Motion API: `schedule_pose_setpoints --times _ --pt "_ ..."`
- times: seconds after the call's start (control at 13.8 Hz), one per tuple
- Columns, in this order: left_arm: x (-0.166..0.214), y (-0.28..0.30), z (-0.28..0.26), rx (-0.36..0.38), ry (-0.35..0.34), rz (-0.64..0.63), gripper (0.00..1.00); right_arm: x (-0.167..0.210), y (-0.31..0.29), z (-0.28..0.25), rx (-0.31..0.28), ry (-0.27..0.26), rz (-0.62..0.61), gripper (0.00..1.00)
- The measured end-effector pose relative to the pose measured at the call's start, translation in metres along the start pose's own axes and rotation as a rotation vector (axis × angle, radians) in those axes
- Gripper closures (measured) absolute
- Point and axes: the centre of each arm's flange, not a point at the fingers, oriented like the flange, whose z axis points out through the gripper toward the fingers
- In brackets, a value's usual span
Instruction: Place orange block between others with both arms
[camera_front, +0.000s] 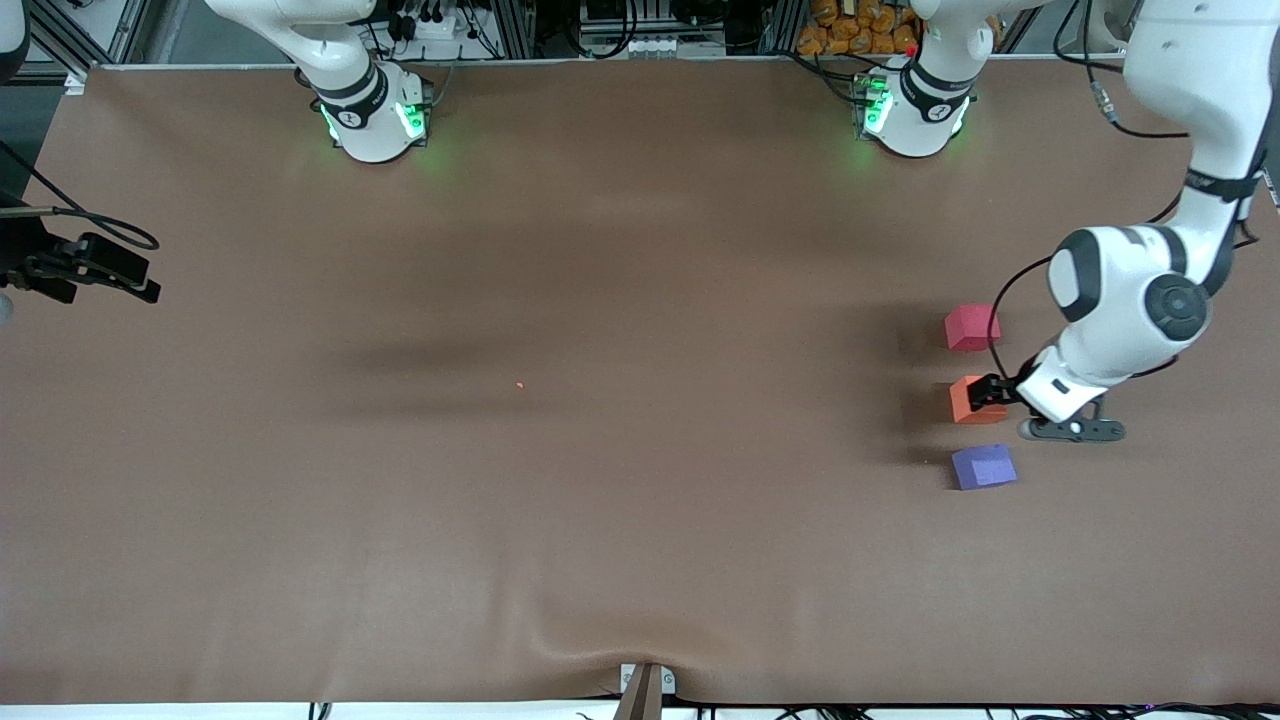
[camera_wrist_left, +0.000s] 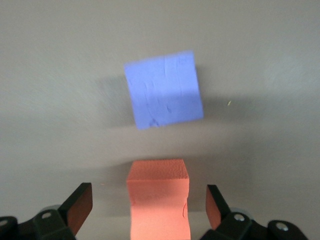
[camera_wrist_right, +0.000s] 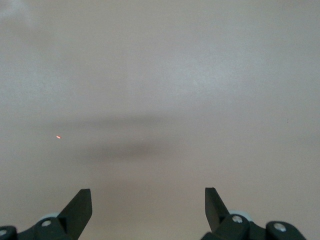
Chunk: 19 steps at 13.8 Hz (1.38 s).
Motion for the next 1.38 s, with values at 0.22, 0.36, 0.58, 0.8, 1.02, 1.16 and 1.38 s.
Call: schedule_pose_setpoints --times 0.22,0.36,0.58,0.8,1.02,1.16,1.38 --pt "0.029 -0.005 -0.105 0.022 0.003 -0.004 0.0 0.0 0.0 0.0 0.0 0.0 0.0 0.0" --pt "0.045 -0.01 -0.197 0.034 0.007 -0.016 0.0 0.0 0.0 0.0 -0.001 0.0 0.0 0.0" --pt "0.051 -0.01 -0.296 0.042 0.053 -0.021 0.0 0.0 0.0 0.0 -0.002 0.0 0.0 0.0" --pt "0.043 0.003 -0.329 0.035 0.05 -0.012 0.0 0.0 0.0 0.0 -0.002 0.0 -0.001 0.0" --pt "0.023 0.013 -0.353 0.034 0.016 -0.005 0.0 0.0 -0.004 0.001 -0.004 0.0 -0.008 0.0" --pt "0.006 0.026 -0.37 0.039 0.009 0.007 0.0 0.0 -0.006 0.001 -0.006 -0.001 -0.012 0.0" --pt "-0.026 0.049 -0.374 0.052 -0.011 -0.002 0.0 0.001 -0.006 0.001 -0.014 -0.001 -0.013 0.0"
